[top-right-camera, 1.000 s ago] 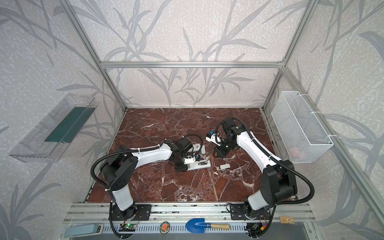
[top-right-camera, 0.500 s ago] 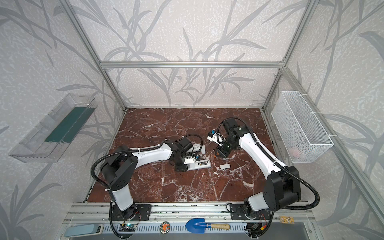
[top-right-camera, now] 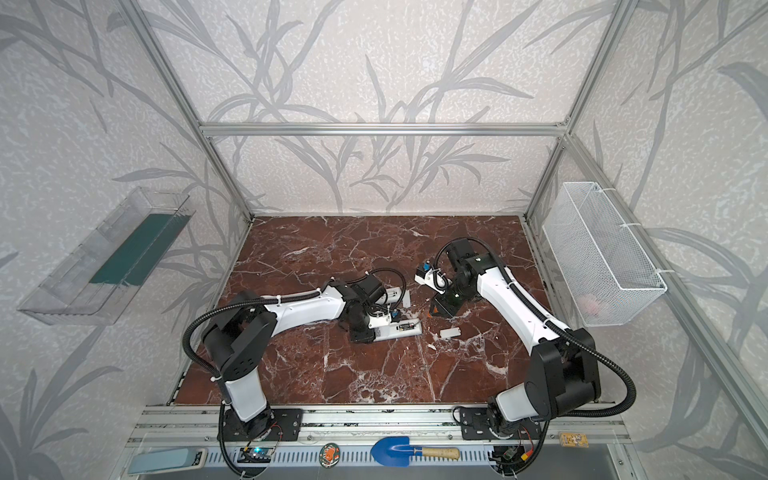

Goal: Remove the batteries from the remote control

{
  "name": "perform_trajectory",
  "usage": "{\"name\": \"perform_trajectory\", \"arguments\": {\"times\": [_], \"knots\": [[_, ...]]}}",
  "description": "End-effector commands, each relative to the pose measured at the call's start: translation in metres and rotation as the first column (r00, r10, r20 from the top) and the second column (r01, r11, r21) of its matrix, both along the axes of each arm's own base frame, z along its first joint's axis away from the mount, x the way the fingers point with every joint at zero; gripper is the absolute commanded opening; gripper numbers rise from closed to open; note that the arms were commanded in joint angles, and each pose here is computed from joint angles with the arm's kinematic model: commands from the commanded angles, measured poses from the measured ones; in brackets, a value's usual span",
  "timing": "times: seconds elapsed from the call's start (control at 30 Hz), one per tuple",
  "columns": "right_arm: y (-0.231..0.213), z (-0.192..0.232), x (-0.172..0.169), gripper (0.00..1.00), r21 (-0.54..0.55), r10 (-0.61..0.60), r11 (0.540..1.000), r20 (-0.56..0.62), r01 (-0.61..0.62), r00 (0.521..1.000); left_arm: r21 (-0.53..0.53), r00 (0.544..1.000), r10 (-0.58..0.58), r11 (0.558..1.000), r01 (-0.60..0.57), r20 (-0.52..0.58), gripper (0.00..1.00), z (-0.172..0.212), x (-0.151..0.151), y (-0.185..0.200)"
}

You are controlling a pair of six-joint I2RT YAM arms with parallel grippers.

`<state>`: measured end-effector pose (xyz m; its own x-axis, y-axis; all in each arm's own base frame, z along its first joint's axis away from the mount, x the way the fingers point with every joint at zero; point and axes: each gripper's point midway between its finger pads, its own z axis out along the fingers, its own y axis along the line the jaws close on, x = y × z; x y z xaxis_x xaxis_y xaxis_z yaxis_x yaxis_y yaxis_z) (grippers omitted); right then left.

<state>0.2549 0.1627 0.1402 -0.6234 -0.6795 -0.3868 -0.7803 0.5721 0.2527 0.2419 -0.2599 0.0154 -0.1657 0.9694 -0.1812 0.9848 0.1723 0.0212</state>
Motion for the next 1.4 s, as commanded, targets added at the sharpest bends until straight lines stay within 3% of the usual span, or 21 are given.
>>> {"name": "perform_trajectory", "arguments": {"times": [0.0, 0.3, 0.53, 0.8, 1.37], "knots": [[0.004, -0.007, -0.004, 0.00, 0.020, 0.011, 1.000, -0.026, -0.011, 1.000, 0.102, 0.999, -0.012, 0.995, 0.017, -0.046, 0.08, -0.026, -0.010, 0.018], [0.010, -0.012, -0.011, 0.00, 0.062, 0.011, 0.998, -0.071, -0.006, 0.997, 0.100, 0.999, -0.013, 0.995, 0.017, -0.043, 0.07, -0.025, -0.010, 0.018], [0.028, 0.003, -0.019, 0.00, 0.201, 0.017, 0.980, -0.157, 0.015, 0.987, 0.106, 1.000, -0.003, 0.994, 0.006, -0.023, 0.06, -0.026, -0.007, 0.020], [0.031, 0.037, -0.012, 0.00, 0.374, -0.069, 0.916, -0.213, 0.146, 0.975, 0.133, 1.000, 0.015, 0.991, -0.018, 0.018, 0.04, -0.030, -0.001, 0.026], [0.029, 0.055, -0.010, 0.00, 0.421, -0.120, 0.884, -0.215, 0.203, 0.969, 0.148, 0.999, 0.027, 0.989, -0.032, 0.032, 0.03, -0.033, 0.000, 0.030]]}}
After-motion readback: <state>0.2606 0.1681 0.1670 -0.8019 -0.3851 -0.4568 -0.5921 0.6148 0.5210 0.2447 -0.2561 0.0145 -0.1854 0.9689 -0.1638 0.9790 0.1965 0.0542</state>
